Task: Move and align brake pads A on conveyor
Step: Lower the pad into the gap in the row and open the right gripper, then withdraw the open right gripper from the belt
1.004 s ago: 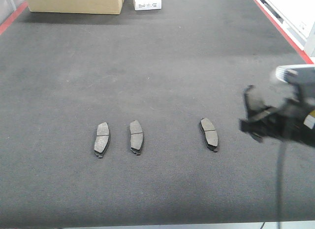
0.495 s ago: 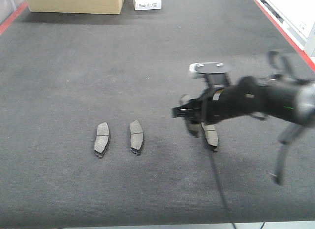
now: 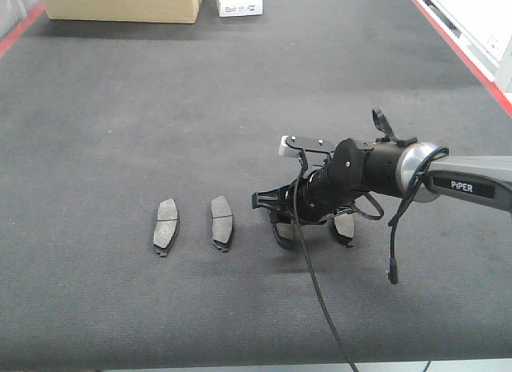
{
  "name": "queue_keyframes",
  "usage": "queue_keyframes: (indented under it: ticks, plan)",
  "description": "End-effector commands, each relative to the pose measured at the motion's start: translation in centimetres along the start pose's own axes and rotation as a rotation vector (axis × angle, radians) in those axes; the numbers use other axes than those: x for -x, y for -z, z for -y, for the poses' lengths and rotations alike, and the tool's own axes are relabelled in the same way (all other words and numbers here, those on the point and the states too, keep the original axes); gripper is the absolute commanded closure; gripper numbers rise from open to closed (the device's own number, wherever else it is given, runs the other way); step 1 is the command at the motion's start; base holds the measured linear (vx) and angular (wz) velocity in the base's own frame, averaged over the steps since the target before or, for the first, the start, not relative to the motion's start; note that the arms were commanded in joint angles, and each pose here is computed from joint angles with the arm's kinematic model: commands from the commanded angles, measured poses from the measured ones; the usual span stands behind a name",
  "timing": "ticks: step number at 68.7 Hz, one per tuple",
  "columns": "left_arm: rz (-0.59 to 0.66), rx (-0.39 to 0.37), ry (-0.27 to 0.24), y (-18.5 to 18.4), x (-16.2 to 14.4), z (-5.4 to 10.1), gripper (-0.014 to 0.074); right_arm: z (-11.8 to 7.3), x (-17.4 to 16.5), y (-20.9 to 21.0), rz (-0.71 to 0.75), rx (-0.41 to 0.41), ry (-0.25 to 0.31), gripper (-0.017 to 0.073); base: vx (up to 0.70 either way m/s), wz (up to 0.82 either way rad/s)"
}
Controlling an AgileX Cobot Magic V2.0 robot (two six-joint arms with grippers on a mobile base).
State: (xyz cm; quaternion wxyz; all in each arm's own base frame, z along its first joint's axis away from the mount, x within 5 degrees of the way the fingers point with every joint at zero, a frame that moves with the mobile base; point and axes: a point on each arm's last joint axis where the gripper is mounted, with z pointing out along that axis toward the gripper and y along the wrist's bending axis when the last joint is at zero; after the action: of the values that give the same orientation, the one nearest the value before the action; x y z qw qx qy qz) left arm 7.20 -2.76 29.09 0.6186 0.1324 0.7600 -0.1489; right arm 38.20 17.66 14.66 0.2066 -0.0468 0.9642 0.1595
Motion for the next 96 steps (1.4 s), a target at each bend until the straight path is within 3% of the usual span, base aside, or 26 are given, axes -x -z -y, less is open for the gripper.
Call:
queue_keyframes:
  ticks: [1,10,19,24,32,42,64,75,83,96]
  plan:
    - [0.069,-0.039,-0.008,0.2,1.3,0.4,0.06,-0.9,2.2,2.4,0.136,0.033,-0.002,0.0461,0.0,0.0]
    - [0.069,-0.039,-0.008,0.2,1.3,0.4,0.06,-0.9,2.2,2.4,0.135,0.034,-0.006,0.0312,0.0,0.0]
    - [0.069,-0.039,-0.008,0.2,1.3,0.4,0.06,-1.2,2.4,3.3,0.143,0.045,-0.047,0.0144,0.0,0.0]
    - [0.069,-0.039,-0.008,0.2,1.3,0.4,0.06,-1.6,2.7,4.9,0.169,0.054,-0.023,0.0093,0.0,0.0]
    - [0.069,-0.039,-0.008,0.2,1.3,0.4,0.06,-2.3,3.1,9.0,0.217,0.055,0.047,0.0088,0.0,0.0]
    - [0.069,-0.039,-0.008,0.2,1.3,0.4,0.06,-2.4,2.3,14.3,0.31,0.021,0.148,0.0133,0.0,0.0]
    - [0.069,-0.039,-0.008,0.2,1.3,0.4,0.06,-0.6,-5.9,23.3,0.473,0.02,0.215,0.0354,0.0,0.0]
    - [0.069,-0.039,-0.008,0.2,1.3,0.4,0.06,0.5,-10.2,25.8,0.537,0.035,0.227,0.0473,0.0,0.0]
    - [0.069,-0.039,-0.008,0.2,1.3,0.4,0.06,1.4,-13.4,27.3,0.596,0.033,0.288,0.0559,0.0,0.0]
    - [0.069,-0.039,-0.008,0.2,1.3,0.4,0.06,2.5,-17.4,28.8,0.691,0.039,0.341,0.0568,0.0,0.0]
